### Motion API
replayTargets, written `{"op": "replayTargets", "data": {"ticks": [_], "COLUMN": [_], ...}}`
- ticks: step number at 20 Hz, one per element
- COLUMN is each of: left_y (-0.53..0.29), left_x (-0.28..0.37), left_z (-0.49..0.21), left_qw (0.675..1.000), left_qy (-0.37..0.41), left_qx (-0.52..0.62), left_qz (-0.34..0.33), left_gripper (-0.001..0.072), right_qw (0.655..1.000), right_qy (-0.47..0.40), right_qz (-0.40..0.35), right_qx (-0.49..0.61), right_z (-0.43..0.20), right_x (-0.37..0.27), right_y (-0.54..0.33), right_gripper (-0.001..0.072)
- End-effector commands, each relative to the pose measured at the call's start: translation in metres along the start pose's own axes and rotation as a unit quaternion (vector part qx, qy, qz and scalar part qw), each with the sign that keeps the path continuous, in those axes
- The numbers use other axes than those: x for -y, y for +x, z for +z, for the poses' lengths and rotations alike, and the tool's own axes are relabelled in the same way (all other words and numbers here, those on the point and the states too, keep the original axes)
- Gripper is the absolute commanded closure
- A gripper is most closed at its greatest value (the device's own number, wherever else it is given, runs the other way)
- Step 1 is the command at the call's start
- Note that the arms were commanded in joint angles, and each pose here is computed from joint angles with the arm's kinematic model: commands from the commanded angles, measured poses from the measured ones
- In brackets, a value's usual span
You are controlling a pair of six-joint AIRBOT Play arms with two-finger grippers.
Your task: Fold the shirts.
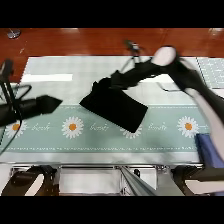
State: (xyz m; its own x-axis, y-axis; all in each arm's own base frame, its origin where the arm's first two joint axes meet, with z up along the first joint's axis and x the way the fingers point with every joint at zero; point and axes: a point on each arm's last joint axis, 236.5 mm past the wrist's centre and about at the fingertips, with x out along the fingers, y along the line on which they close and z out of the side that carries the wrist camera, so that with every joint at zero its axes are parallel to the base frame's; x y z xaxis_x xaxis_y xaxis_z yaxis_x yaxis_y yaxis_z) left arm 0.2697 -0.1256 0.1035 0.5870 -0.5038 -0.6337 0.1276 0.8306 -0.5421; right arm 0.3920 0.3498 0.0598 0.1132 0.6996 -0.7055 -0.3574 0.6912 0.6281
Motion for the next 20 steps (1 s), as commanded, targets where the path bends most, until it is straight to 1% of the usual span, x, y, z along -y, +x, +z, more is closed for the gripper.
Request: {"op": "replayTargets", "data": {"ticks": [1, 2, 3, 4, 6, 8, 9, 10, 11, 13, 14, 15, 17, 18, 20], "left_y": [0.008, 0.011, 0.015, 0.017, 0.023, 0.027, 0.028, 0.028, 0.028, 0.028, 0.029, 0.029, 0.031, 0.032, 0.036], "left_x": [-0.014, -0.018, -0.021, -0.023, -0.028, -0.031, -0.032, -0.032, -0.032, -0.032, -0.032, -0.033, -0.035, -0.037, -0.042], "left_z": [-0.033, -0.034, -0.033, -0.03, -0.027, -0.029, -0.029, -0.029, -0.03, -0.03, -0.031, -0.032, -0.036, -0.039, -0.048], "left_qw": [0.999, 0.999, 0.999, 0.999, 0.999, 0.999, 0.999, 0.999, 0.999, 0.999, 0.999, 0.999, 0.999, 0.999, 0.998], "left_qy": [-0.036, -0.039, -0.042, -0.045, -0.051, -0.047, -0.042, -0.035, -0.031, -0.031, -0.031, -0.032, -0.035, -0.037, -0.043], "left_qx": [-0.002, -0.003, -0.002, 0.0, 0.001, -0.006, -0.008, -0.009, -0.01, -0.011, -0.011, -0.012, -0.017, -0.021, -0.031], "left_qz": [-0.005, -0.001, 0.001, 0.004, 0.009, 0.012, 0.013, 0.013, 0.013, 0.013, 0.013, 0.013, 0.015, 0.016, 0.019], "left_gripper": [0.0676, 0.0676, 0.0677, 0.0676, 0.0676, 0.0676, 0.0676, 0.0676, 0.0676, 0.0676, 0.0676, 0.0676, 0.0676, 0.0676, 0.0677], "right_qw": [0.999, 0.998, 0.996, 0.996, 0.995, 0.995, 0.995, 0.996, 0.995, 0.98, 0.972, 0.966, 0.955, 0.948, 0.929], "right_qy": [0.009, 0.022, 0.032, 0.031, 0.038, 0.043, 0.03, 0.017, 0.021, 0.05, 0.068, 0.097, 0.18, 0.231, 0.324], "right_qz": [0.02, 0.035, 0.059, 0.071, 0.071, 0.064, 0.049, 0.016, -0.047, -0.177, -0.218, -0.238, -0.232, -0.206, -0.112], "right_qx": [-0.031, -0.04, -0.051, -0.053, -0.05, -0.069, -0.085, -0.09, -0.088, -0.074, -0.057, -0.027, 0.042, 0.078, 0.139], "right_z": [0.022, 0.022, 0.021, 0.024, 0.038, 0.038, 0.032, 0.026, 0.018, -0.007, -0.022, -0.039, -0.081, -0.101, -0.128], "right_x": [-0.007, -0.012, -0.019, -0.021, -0.009, 0.015, 0.029, 0.049, 0.079, 0.135, 0.156, 0.172, 0.193, 0.196, 0.184], "right_y": [0.084, 0.096, 0.101, 0.097, 0.065, 0.001, -0.038, -0.075, -0.113, -0.173, -0.189, -0.192, -0.166, -0.141, -0.087], "right_gripper": [0.0647, 0.038, 0.0067, 0.0083, 0.0083, 0.0083, 0.0084, 0.0084, 0.0083, 0.0083, 0.0083, 0.0084, 0.0083, 0.0083, 0.0084]}}
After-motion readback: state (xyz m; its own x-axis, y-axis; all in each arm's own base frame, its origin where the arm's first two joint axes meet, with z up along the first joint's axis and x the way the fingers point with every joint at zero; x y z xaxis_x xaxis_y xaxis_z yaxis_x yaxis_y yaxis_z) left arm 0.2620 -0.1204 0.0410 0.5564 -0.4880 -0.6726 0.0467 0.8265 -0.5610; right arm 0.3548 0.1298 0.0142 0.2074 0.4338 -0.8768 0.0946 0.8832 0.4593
